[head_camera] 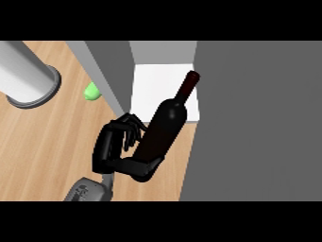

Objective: Pick up the wine, place it into the cabinet and close the cabinet

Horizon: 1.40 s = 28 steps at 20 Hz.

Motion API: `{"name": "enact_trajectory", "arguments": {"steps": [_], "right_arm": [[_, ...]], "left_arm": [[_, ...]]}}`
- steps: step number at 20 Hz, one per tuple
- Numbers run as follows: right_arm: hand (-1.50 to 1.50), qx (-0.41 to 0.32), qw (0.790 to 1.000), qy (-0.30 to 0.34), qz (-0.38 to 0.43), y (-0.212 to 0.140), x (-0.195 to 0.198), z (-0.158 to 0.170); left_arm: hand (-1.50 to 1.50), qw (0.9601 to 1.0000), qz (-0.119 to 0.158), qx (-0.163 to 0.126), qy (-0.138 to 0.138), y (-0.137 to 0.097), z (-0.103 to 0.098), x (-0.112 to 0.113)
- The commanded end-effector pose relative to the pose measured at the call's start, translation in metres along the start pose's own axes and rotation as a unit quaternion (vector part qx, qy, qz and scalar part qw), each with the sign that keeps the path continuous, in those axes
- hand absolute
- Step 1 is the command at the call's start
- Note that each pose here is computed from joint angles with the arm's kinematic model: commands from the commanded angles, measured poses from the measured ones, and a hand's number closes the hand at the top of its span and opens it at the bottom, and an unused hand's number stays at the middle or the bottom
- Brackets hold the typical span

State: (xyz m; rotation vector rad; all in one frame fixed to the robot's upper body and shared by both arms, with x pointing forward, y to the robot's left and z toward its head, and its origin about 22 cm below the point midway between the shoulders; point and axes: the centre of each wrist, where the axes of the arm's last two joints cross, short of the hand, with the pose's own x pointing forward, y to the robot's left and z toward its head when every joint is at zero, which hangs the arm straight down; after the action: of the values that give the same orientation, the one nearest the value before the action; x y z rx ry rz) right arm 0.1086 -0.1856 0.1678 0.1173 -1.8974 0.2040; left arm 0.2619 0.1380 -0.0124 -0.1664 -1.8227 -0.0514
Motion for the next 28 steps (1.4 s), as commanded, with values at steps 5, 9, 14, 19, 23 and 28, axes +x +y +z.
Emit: {"name": "enact_trajectory", "arguments": {"steps": [5,9,14,19,23,28], "right_arm": [[-1.50,0.004,0.998,-0.029,-0.047,-0.006,0.044,0.027],[-1.50,0.027,0.998,-0.026,-0.042,-0.012,0.045,0.026],[-1.50,0.026,0.998,-0.028,-0.048,-0.008,0.029,0.018],[-1.50,0.021,0.998,-0.022,-0.053,-0.010,0.038,0.020],[-1.50,0.017,0.998,-0.027,-0.055,-0.012,0.033,0.021],[-1.50,0.023,0.998,-0.035,-0.054,-0.009,0.029,0.022]], "left_arm": [[1.50,0.9995,-0.028,-0.011,-0.002,0.001,-0.042,0.004],[1.50,0.9993,-0.031,-0.005,0.019,-0.008,-0.060,-0.012],[1.50,0.9994,-0.026,-0.016,0.014,-0.015,-0.092,-0.005],[1.50,0.9995,-0.020,-0.009,0.024,-0.021,-0.098,-0.016],[1.50,0.9992,-0.022,-0.002,0.034,-0.024,-0.106,-0.020],[1.50,0.9989,-0.030,0.014,0.035,-0.027,-0.128,-0.016]]}}
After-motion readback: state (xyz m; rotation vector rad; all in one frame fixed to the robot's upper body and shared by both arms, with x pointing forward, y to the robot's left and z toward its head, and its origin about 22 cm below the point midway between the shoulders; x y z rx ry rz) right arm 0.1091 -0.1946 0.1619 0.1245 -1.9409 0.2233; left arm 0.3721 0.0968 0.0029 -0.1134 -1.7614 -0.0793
